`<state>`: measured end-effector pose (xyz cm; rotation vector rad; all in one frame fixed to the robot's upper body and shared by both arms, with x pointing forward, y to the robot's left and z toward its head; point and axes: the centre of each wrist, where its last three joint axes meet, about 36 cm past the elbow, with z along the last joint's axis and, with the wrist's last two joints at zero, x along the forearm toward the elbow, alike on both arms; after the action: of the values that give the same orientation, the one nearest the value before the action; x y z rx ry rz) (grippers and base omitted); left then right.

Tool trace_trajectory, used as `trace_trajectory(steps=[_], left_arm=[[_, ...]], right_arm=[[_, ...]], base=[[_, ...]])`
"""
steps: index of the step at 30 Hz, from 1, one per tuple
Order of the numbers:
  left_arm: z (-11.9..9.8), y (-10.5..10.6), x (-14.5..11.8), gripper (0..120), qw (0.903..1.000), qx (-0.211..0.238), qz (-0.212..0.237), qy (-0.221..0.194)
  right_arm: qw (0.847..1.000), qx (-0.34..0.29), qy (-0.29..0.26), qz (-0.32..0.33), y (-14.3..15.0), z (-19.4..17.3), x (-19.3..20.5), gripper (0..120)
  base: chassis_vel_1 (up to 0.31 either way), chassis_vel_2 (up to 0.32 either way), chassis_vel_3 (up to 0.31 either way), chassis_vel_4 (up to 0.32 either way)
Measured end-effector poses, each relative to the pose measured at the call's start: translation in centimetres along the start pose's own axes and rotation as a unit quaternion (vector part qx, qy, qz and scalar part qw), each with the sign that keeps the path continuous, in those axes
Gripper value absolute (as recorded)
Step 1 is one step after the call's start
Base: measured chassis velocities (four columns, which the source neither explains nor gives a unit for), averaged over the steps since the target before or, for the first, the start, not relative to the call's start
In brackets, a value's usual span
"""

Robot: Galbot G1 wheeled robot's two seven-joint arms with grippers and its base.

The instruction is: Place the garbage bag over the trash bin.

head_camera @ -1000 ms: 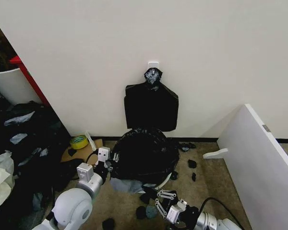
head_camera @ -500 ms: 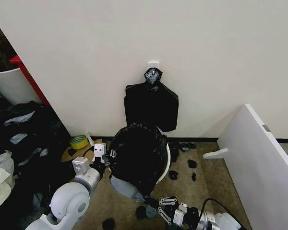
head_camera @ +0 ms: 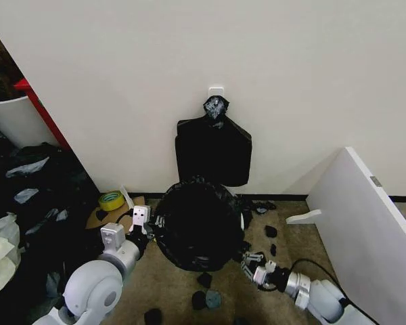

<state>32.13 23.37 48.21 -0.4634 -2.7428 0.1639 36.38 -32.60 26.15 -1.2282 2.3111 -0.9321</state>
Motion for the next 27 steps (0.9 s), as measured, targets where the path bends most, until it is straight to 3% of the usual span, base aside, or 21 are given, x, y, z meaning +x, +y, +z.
trace_trajectory(steps=[5, 8, 10, 14, 18, 22, 23, 25, 27], left_arm=[[0.3, -0.1, 0.0, 0, 1.0, -0.003, 0.0, 0.004], [0.4, -0.4, -0.4, 0, 1.0, -0.005, 0.007, 0.004], [0.4, -0.4, -0.7, 0, 0.9999, -0.006, 0.009, 0.002], [0.5, -0.1, -0.9, 0, 0.9999, -0.007, 0.007, -0.004], [0.8, 0.5, -1.3, 0, 0.9998, -0.016, -0.003, -0.012], [1.2, 1.3, -2.0, 0, 0.9995, -0.022, -0.016, -0.017], [1.2, 1.3, -2.0, 0, 0.9995, -0.022, -0.016, -0.017], [1.3, 1.5, -2.1, 0, 0.9994, -0.022, -0.017, -0.018], [1.2, 1.4, -2.2, 0, 0.9994, -0.022, -0.017, -0.018]], right_arm=[[0.996, -0.041, 0.022, 0.077, 1.7, 0.2, 0.3, 0], [0.977, -0.152, 0.048, 0.143, 4.8, -1.5, 0.3, 0], [0.967, -0.2, 0.045, 0.152, 5.9, -2.1, 0.5, 0], [0.966, -0.224, 0.01, 0.129, 5.6, -2.3, 0.7, 0], [0.954, -0.236, -0.004, 0.184, 3.5, -3.5, -0.1, 10], [0.902, -0.313, -0.032, 0.297, 1.2, -7.3, -2.4, 29], [0.902, -0.313, -0.032, 0.297, 1.2, -7.3, -2.4, 29], [0.885, -0.346, -0.064, 0.304, 0.9, -9.4, -3.1, 38], [0.882, -0.36, -0.087, 0.291, 1.0, -11.1, -3.4, 47]], base=[[0.0, 0.0, 0.0, 0.0], [0.0, 0.0, 0.0, 0.0], [0.0, 0.0, 0.0, 0.0], [0.0, 0.0, 0.0, 0.0], [0.0, 0.0, 0.0, 0.0], [0.0, 0.0, 0.0, 0.0], [0.0, 0.0, 0.0, 0.0], [0.0, 0.0, 0.0, 0.0], [0.0, 0.0, 0.0, 0.0]])
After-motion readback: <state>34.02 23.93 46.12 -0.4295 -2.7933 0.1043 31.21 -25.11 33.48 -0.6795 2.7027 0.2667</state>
